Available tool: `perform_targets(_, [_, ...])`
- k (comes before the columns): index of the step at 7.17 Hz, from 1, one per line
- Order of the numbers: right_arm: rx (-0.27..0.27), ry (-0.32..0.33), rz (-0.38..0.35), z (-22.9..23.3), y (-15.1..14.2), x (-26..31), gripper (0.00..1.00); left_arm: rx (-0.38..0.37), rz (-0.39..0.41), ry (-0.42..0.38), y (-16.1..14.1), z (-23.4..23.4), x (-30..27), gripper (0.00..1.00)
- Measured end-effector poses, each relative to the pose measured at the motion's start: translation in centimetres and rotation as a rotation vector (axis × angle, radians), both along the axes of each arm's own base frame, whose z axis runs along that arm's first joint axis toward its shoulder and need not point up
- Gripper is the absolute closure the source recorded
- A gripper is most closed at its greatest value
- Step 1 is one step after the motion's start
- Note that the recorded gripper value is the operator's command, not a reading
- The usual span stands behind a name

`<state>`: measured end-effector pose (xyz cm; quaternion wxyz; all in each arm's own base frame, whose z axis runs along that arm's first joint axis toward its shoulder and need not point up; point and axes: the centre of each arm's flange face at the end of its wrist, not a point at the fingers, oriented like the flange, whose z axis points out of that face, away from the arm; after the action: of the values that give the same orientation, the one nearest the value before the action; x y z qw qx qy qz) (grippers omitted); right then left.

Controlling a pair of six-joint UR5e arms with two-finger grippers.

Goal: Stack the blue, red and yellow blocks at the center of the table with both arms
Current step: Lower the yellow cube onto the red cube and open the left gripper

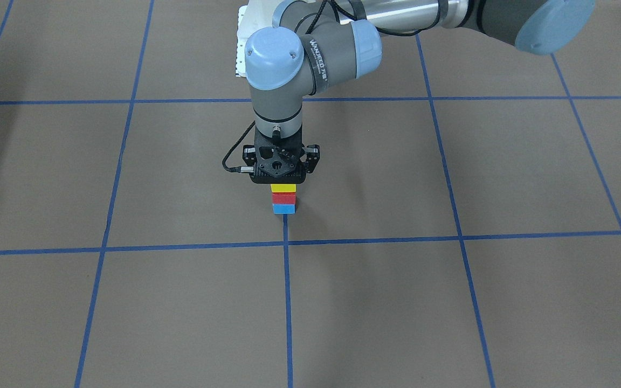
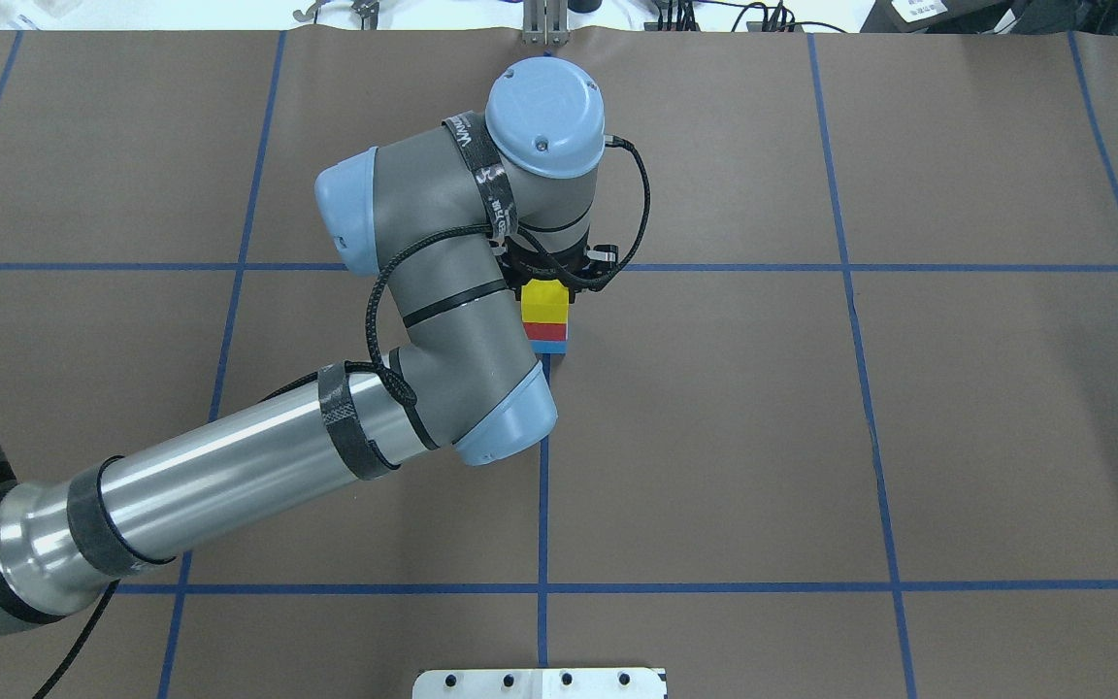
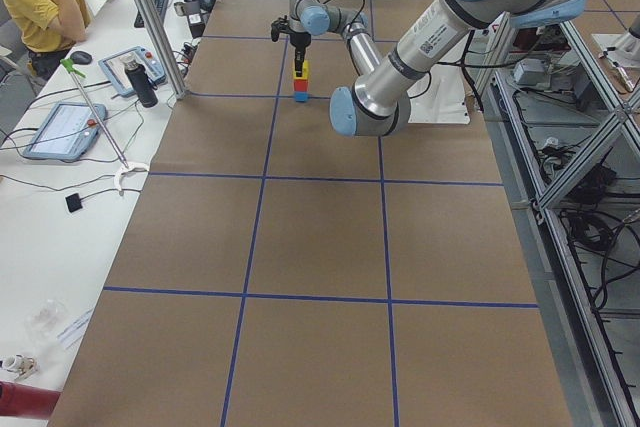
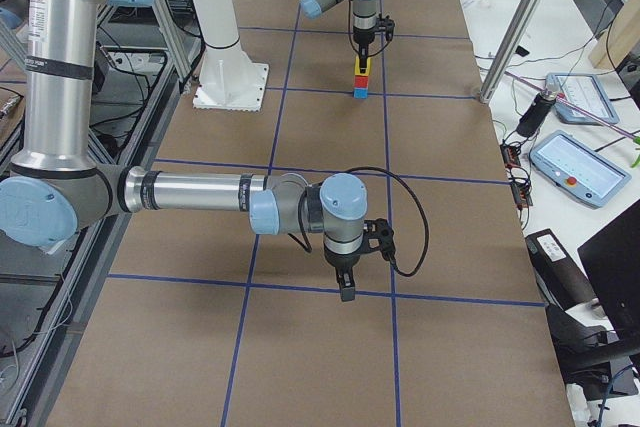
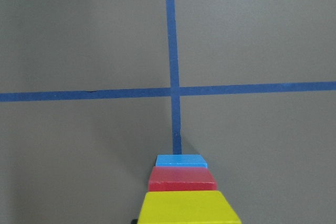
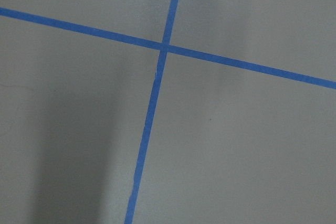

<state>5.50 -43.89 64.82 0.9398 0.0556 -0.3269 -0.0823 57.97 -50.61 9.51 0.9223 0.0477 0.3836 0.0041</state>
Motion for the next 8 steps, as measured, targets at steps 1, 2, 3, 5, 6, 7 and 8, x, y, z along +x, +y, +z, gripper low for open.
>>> perform_targets(1, [-0.001,0.0,0.0,0.03,0.01,0.0,0.0,0.0,0.002,-0.004,-0.12,0.21,0.11,0.83])
perform_targets(2, [-0.001,0.0,0.0,0.04,0.01,0.0,0.0,0.002,0.003,-0.003,-0.28,0.42,0.3,0.77])
perform_targets(3, [-0.001,0.0,0.0,0.05,0.01,0.0,0.0,0.007,0.004,0.003,-0.45,0.59,0.55,0.75])
perform_targets(5, [-0.001,0.0,0.0,0.05,0.01,0.0,0.0,0.014,0.004,0.011,-0.61,0.58,0.72,0.75])
perform_targets(6, [-0.001,0.0,0.0,0.05,0.01,0.0,0.0,0.017,0.007,0.012,-0.6,0.59,0.73,0.75])
perform_targets(7, [-0.001,0.0,0.001,0.05,0.01,0.0,0.0,0.019,0.012,0.012,-0.54,0.59,0.72,0.75])
perform_targets(8, [-0.002,0.0,0.001,0.05,0.01,0.0,0.0,0.02,0.015,0.012,-0.48,0.61,0.66,0.75])
